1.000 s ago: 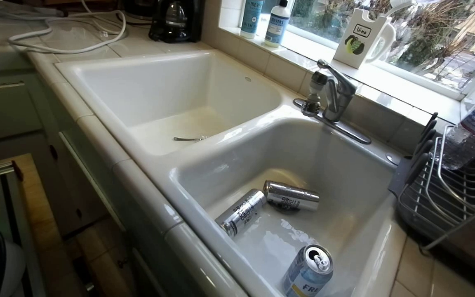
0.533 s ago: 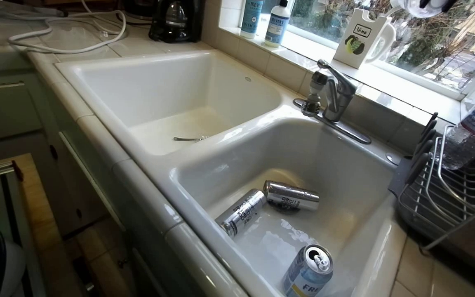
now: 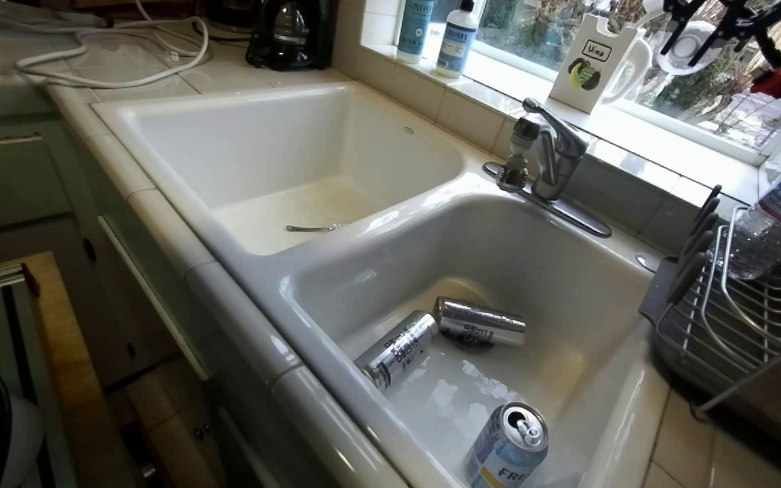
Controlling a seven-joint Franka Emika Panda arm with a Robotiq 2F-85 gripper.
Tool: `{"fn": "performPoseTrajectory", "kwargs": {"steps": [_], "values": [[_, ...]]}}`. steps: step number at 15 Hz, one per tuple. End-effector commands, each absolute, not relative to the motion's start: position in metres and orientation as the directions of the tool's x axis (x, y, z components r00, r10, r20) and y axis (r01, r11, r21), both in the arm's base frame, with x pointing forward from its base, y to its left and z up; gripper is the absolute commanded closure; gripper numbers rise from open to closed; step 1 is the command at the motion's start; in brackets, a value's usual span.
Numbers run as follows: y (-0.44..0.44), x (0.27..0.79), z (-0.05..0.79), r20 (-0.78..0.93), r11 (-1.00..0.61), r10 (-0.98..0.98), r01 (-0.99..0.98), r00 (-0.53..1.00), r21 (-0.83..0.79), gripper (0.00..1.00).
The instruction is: Remove one bottle from the dish rack and put it on the windowsill
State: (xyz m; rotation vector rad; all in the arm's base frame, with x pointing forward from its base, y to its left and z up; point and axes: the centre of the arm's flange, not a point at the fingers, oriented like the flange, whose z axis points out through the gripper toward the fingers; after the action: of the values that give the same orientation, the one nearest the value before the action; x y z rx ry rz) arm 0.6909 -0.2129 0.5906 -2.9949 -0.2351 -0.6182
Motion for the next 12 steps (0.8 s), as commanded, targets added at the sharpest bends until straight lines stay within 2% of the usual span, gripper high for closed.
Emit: {"fn": "performPoseTrajectory", "kwargs": {"steps": [1, 5, 6, 7, 8, 9, 12], "values": [[-0.231, 0.747, 0.573, 0.347, -0.993, 0.074, 0.099, 0.935, -0.057, 0.92], [-0.238, 0.758, 0.548, 0.339, -0.987, 0.095, 0.134, 0.936, -0.091, 0.92], [-0.225, 0.728, 0.533, 0.349, -0.988, 0.092, 0.128, 0.933, -0.081, 0.92], [-0.227, 0.730, 0.529, 0.348, -0.988, 0.092, 0.128, 0.933, -0.083, 0.68], [-0.227, 0.731, 0.528, 0.346, -0.988, 0.091, 0.127, 0.934, -0.083, 0.68], [-0.227, 0.730, 0.528, 0.347, -0.988, 0.092, 0.128, 0.933, -0.083, 0.92], [-0.220, 0.750, 0.517, 0.386, -0.997, 0.031, 0.058, 0.922, -0.057, 0.92]]}}
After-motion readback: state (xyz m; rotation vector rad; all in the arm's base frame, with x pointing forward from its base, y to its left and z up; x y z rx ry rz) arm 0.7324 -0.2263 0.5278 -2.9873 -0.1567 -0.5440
